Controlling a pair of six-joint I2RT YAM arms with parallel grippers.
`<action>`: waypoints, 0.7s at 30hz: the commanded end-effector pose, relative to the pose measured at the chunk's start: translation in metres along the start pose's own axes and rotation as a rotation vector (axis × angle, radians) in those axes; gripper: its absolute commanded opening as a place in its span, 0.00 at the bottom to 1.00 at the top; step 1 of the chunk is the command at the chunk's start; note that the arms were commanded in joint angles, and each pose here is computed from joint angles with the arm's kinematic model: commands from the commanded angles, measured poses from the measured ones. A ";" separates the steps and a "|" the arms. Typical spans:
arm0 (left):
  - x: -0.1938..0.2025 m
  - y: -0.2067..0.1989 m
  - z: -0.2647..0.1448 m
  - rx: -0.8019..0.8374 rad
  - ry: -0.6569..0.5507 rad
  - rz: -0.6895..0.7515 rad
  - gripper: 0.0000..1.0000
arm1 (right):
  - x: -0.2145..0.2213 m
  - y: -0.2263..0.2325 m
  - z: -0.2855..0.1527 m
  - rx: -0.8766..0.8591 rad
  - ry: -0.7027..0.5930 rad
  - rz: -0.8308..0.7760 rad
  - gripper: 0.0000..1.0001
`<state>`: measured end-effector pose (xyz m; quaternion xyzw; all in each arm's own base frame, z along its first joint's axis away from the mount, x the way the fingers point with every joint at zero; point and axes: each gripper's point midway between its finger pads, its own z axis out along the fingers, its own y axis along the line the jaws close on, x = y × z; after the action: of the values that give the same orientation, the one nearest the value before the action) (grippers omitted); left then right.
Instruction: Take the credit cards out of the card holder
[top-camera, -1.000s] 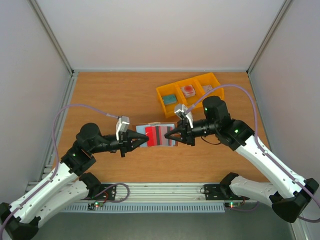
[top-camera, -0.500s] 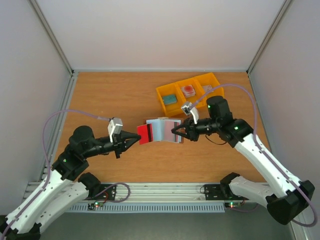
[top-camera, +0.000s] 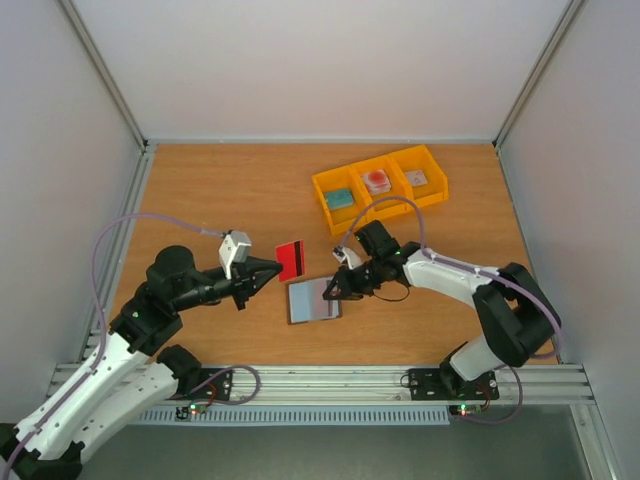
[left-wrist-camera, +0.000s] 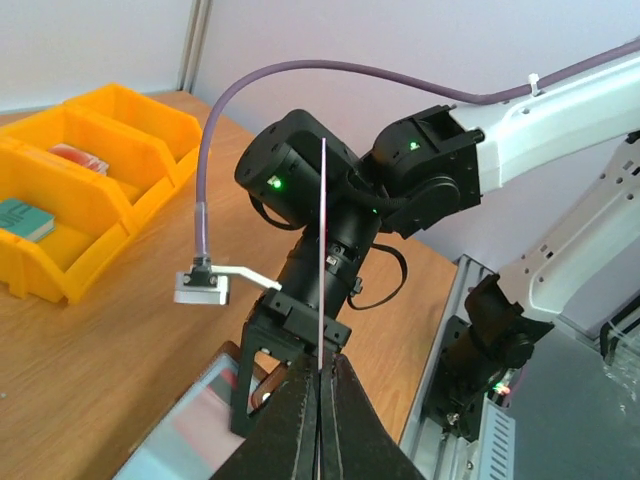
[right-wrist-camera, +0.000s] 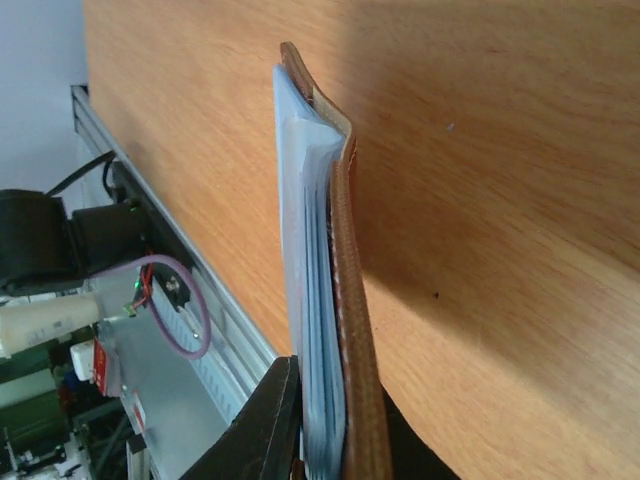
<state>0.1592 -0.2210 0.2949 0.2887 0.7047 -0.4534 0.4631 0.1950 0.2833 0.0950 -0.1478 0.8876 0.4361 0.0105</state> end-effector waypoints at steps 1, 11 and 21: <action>-0.022 0.007 -0.001 -0.060 -0.064 0.065 0.00 | -0.017 -0.005 0.011 0.047 -0.007 0.077 0.06; -0.045 0.079 0.000 -0.553 -0.026 1.326 0.00 | -0.001 -0.050 -0.012 0.283 0.020 0.168 0.37; -0.051 0.026 0.012 -0.539 -0.196 2.329 0.00 | -0.013 0.038 -0.107 0.369 -0.169 -0.199 0.47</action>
<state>0.2293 -0.2119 0.2591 0.6575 0.2712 0.2271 0.6653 0.2201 0.2224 0.1241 -0.1057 0.9584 0.2545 0.0746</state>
